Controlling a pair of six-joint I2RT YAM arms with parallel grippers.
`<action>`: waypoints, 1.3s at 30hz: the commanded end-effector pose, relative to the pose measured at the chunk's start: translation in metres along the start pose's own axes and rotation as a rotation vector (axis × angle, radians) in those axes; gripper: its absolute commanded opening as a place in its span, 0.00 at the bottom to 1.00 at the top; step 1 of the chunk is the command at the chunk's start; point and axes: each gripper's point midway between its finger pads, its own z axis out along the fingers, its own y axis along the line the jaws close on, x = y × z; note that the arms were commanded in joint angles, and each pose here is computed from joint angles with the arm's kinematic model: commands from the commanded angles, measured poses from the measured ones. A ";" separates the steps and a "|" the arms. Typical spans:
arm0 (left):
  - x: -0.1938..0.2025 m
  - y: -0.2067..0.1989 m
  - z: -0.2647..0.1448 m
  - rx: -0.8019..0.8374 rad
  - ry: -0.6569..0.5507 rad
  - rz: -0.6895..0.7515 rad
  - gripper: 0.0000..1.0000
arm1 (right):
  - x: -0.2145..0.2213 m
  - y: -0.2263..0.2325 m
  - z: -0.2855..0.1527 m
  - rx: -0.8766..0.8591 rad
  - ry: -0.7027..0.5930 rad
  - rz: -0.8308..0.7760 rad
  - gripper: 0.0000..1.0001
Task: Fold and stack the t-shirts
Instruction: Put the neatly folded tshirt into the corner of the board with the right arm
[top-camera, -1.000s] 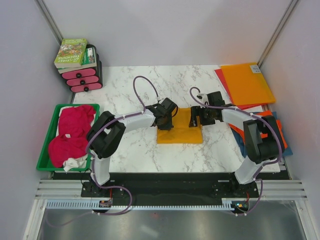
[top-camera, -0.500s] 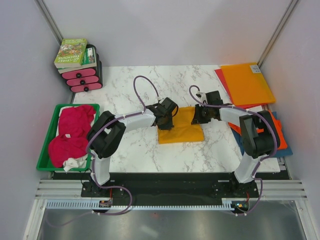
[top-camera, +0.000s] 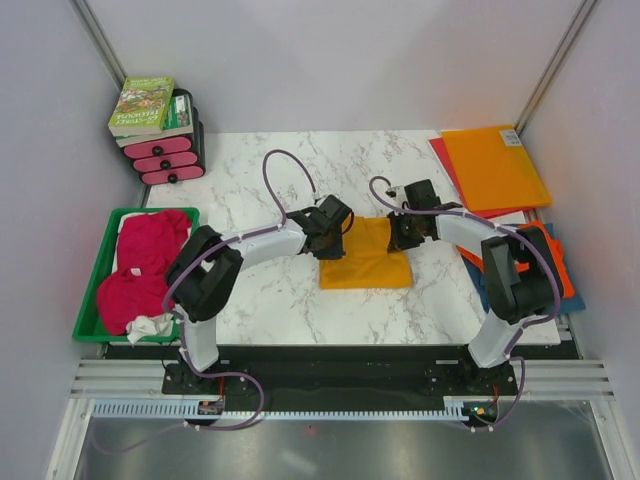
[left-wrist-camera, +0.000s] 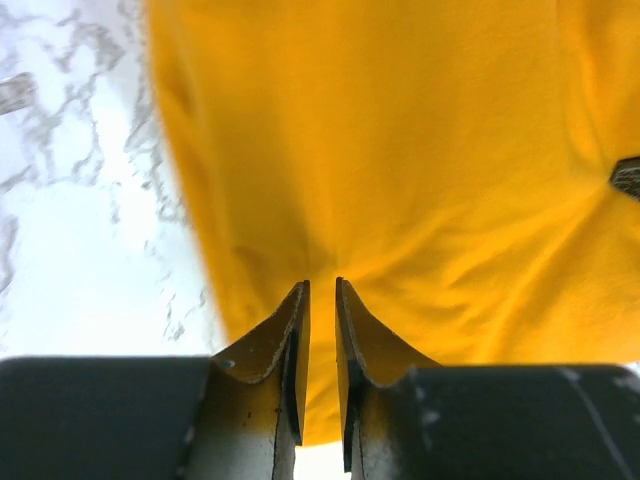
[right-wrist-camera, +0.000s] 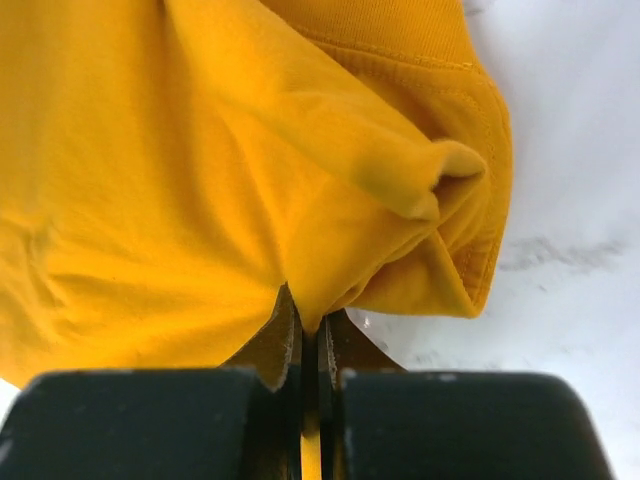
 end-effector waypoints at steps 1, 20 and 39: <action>-0.024 -0.002 -0.041 0.031 -0.112 0.025 0.23 | -0.031 -0.014 -0.044 0.123 -0.068 -0.086 0.00; 0.002 0.021 -0.081 0.049 -0.131 -0.008 0.21 | -0.098 -0.027 -0.176 0.393 -0.249 -0.175 0.00; 0.034 0.014 -0.077 0.049 -0.072 0.027 0.18 | -0.093 -0.077 -0.261 0.542 -0.310 -0.286 0.00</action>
